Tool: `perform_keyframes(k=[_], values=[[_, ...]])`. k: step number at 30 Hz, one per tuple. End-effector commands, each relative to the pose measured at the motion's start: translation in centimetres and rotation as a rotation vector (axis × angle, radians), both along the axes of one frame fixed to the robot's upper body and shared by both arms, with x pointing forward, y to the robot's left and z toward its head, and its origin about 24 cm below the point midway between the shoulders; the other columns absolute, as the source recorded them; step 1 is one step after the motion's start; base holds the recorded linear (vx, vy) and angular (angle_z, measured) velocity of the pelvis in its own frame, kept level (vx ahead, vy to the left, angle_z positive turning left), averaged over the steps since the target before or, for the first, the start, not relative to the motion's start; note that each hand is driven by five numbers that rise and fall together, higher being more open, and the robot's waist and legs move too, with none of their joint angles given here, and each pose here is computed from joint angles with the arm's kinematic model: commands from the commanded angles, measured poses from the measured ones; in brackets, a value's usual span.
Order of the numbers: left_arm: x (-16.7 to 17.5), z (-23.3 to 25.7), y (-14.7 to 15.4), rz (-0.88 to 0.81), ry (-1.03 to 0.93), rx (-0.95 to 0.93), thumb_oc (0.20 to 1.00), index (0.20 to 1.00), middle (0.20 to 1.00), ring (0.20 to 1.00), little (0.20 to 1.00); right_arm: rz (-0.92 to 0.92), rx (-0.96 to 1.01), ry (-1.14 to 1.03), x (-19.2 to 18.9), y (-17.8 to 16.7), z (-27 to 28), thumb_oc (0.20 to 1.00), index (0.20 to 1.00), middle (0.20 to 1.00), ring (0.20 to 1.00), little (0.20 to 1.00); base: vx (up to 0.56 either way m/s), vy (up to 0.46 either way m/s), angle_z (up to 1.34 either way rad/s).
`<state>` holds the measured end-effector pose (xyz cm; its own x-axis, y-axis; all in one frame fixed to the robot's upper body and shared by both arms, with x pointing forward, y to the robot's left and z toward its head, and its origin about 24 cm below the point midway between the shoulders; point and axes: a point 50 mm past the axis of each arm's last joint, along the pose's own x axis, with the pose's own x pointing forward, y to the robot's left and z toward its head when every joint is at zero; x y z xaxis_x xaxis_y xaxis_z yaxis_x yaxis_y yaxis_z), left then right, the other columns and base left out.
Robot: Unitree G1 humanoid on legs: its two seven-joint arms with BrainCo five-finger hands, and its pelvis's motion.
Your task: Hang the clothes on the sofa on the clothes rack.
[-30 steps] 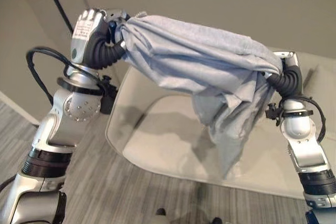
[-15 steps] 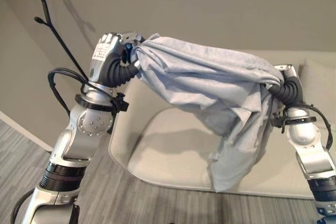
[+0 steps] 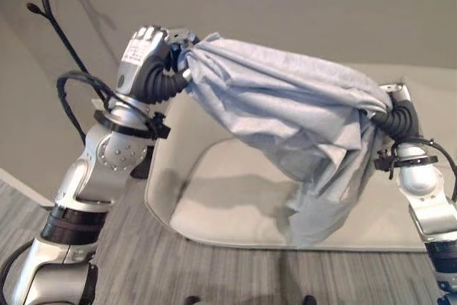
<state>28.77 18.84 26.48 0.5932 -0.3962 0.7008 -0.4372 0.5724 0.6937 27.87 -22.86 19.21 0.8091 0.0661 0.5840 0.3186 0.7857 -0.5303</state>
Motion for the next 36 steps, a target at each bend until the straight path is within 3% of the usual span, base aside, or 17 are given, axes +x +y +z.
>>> perform_keyframes(k=[1,15,36], values=[[-0.9,2.0,1.1,0.010,-0.092,-0.064,0.200,0.200,0.200,0.200,0.200,0.007,-0.002,-0.111,-0.1,-0.2,2.4,0.200,0.200,0.200,0.200,0.200,0.11,0.549,0.37],[-1.6,1.9,0.8,0.037,-0.081,0.059,0.200,0.200,0.200,0.200,0.200,0.010,0.084,-0.089,-0.2,0.4,0.9,0.200,0.200,0.200,0.200,0.200,0.00,0.468,-0.09],[-2.2,-0.7,1.0,0.026,0.010,0.000,0.200,0.200,0.200,0.200,0.200,0.028,0.068,-0.022,-0.3,0.2,-0.3,0.200,0.200,0.200,0.200,0.200,-0.01,-0.017,-0.07]])
